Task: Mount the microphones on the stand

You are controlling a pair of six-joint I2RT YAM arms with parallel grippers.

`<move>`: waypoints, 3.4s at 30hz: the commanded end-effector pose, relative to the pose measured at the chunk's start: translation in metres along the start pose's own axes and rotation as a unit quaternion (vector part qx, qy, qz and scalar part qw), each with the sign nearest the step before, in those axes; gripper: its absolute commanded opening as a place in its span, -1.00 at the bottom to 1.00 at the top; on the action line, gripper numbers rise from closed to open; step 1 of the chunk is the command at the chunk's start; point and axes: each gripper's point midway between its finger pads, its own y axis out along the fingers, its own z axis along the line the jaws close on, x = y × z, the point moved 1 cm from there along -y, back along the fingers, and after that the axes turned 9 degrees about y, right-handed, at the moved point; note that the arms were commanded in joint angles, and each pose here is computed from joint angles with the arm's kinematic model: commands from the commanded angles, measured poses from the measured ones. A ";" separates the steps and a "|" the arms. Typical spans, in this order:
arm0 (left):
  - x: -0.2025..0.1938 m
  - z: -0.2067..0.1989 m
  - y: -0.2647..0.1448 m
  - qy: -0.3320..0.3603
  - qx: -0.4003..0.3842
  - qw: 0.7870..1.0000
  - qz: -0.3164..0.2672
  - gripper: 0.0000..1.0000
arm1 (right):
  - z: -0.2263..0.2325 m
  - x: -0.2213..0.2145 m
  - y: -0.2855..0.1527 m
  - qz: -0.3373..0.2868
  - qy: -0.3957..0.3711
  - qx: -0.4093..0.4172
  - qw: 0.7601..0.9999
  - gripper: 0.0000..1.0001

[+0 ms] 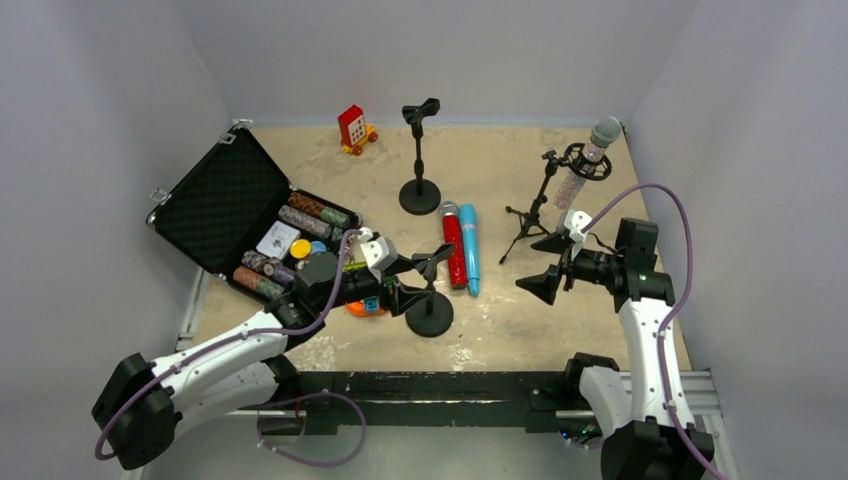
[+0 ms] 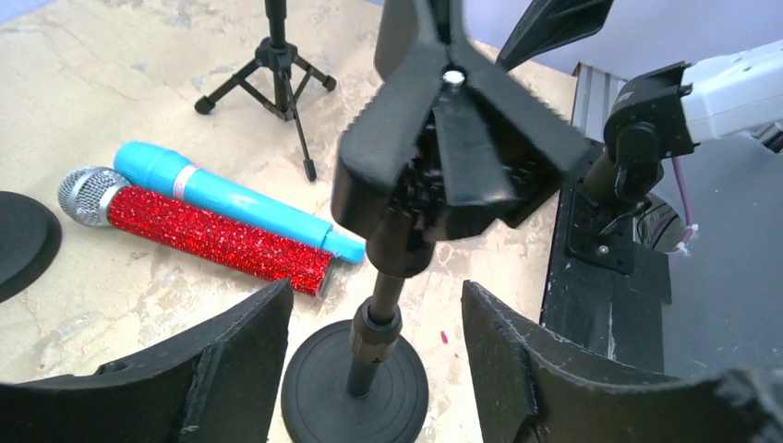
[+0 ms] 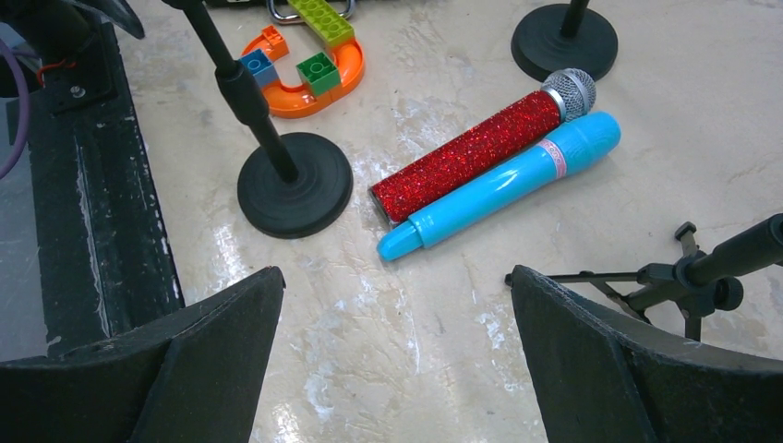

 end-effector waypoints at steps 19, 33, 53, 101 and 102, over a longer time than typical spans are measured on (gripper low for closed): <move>0.031 0.040 -0.109 -0.056 0.250 0.959 0.119 0.88 | 0.001 0.017 0.060 0.101 0.063 0.002 0.993 0.87; 0.009 0.064 -0.129 0.035 0.271 0.931 0.243 0.90 | -0.029 0.031 0.124 0.090 0.154 -0.134 0.975 0.87; 0.015 0.061 -0.137 0.052 0.269 0.939 0.206 0.92 | -0.056 -0.024 0.214 0.208 0.204 -0.193 0.937 0.34; 0.026 0.048 -0.139 0.062 0.244 0.953 0.167 0.95 | -0.014 0.034 0.142 0.098 0.154 -0.118 0.976 -1.00; 0.028 0.047 -0.140 0.063 0.244 0.954 0.162 0.95 | -0.011 0.039 0.136 0.090 0.140 -0.108 0.980 -1.00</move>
